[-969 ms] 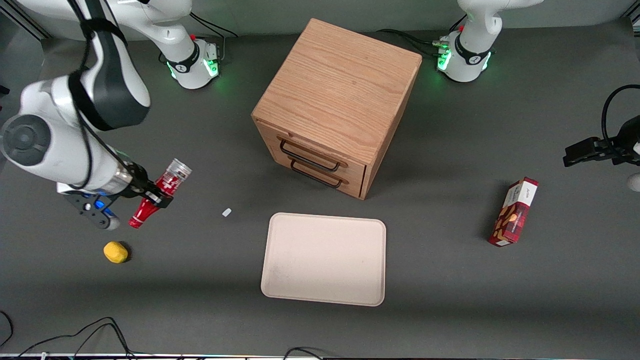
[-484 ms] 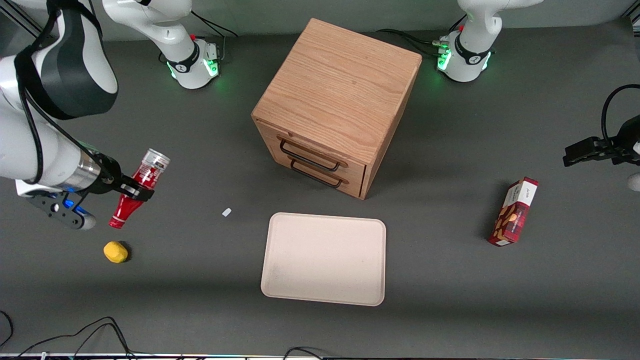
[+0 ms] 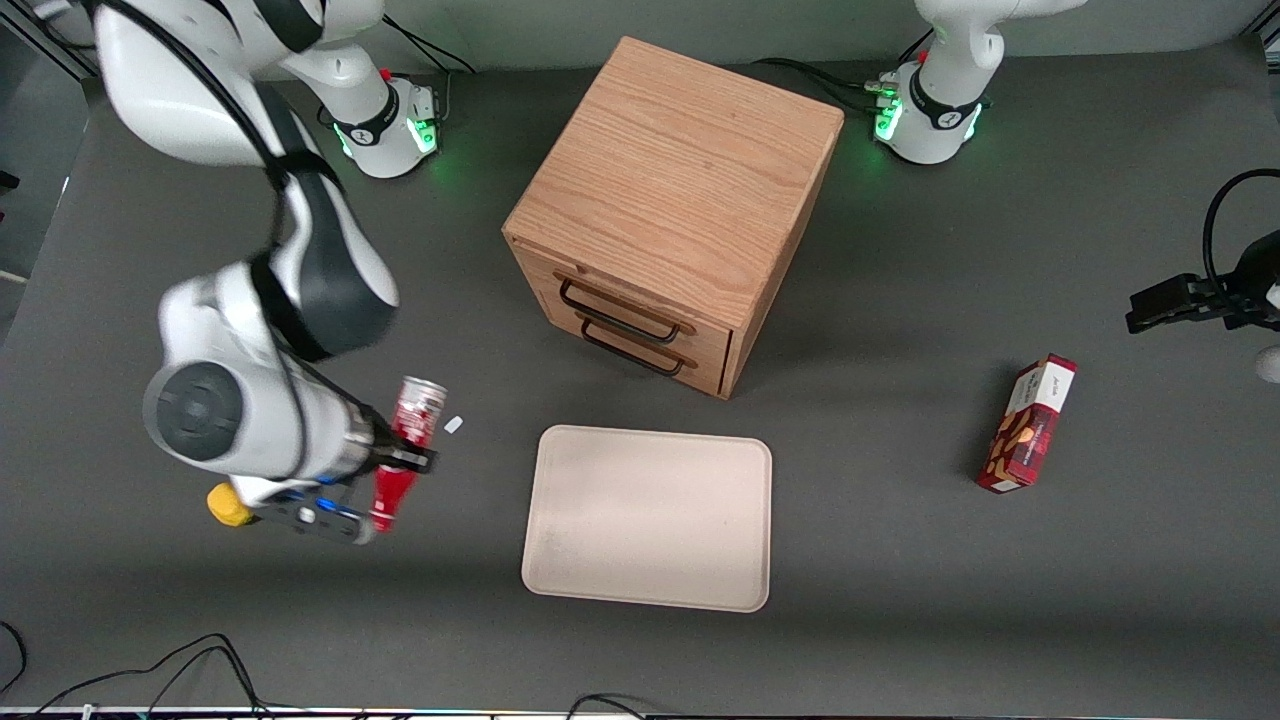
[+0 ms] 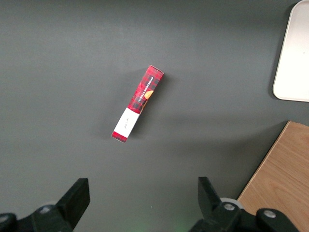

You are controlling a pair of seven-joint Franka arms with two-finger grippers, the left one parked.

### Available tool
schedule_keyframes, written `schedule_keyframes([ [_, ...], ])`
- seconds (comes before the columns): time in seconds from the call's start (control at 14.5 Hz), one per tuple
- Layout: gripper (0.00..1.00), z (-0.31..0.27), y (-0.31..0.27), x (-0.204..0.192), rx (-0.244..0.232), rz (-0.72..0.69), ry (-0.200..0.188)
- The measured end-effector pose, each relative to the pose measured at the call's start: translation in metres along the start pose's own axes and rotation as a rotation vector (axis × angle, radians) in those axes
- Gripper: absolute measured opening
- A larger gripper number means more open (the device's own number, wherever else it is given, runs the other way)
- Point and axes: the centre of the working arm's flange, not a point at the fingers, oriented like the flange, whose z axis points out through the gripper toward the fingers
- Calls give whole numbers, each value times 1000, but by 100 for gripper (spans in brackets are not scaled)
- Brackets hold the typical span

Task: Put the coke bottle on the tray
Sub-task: 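Carry the held bottle over the cream tray's corner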

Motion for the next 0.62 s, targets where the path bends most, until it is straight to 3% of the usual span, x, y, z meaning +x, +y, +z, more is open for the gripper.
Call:
schedule_keyframes([
  [0.28, 56, 98, -54, 7, 39, -59, 35],
  [0.62, 56, 162, -84, 2, 61, -91, 53],
])
